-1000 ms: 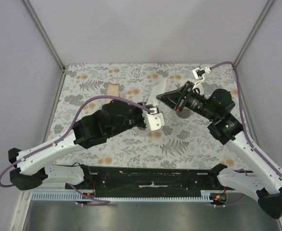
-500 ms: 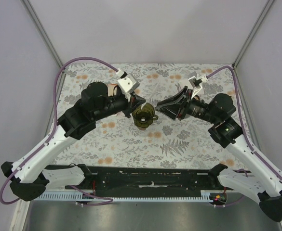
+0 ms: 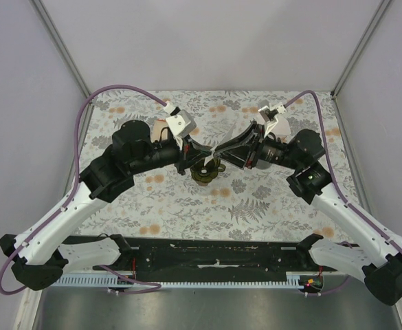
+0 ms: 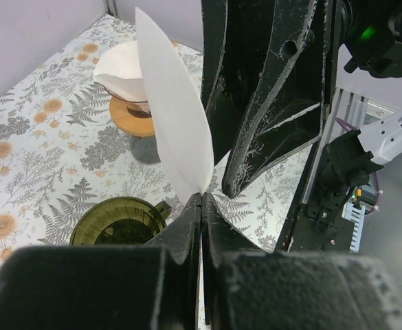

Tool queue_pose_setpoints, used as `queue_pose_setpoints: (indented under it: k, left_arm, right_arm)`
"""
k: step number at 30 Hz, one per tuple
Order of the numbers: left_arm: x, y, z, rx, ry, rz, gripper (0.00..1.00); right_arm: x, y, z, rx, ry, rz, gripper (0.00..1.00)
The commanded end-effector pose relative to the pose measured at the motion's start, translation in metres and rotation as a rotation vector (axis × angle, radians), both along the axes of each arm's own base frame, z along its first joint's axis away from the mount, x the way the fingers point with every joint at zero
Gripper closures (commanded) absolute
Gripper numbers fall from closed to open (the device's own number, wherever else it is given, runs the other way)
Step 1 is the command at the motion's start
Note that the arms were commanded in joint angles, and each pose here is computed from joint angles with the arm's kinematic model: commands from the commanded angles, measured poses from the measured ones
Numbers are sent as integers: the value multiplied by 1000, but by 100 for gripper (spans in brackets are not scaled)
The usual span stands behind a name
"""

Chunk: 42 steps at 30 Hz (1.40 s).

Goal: Place the coffee filter in the dripper
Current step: Place the coffee filter in the coffee dripper.

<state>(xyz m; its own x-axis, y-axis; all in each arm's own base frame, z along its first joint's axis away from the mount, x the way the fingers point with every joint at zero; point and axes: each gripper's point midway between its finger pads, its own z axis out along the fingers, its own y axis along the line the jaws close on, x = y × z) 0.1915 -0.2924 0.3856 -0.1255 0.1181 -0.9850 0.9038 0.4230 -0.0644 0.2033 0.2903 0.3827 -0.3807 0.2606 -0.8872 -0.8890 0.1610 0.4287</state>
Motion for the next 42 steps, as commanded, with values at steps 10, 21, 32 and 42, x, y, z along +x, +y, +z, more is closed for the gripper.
queue_pose_setpoints:
  k: [10,21,32,42]
  left_arm:
    - [-7,-7,17,-65,-6,-55,98]
    - [-6,-2,16,-52,-18,-33,98]
    - [-6,-5,15,-44,-20,-48,97]
    - [8,3,2,12,-52,28,98]
  right_arm:
    - [-11,5,32,70,-90,67,78]
    - [-3,2,16,23,-64,0,100]
    - [2,0,11,1,-75,-29,100]
    - [1,3,4,0,-87,-9,100]
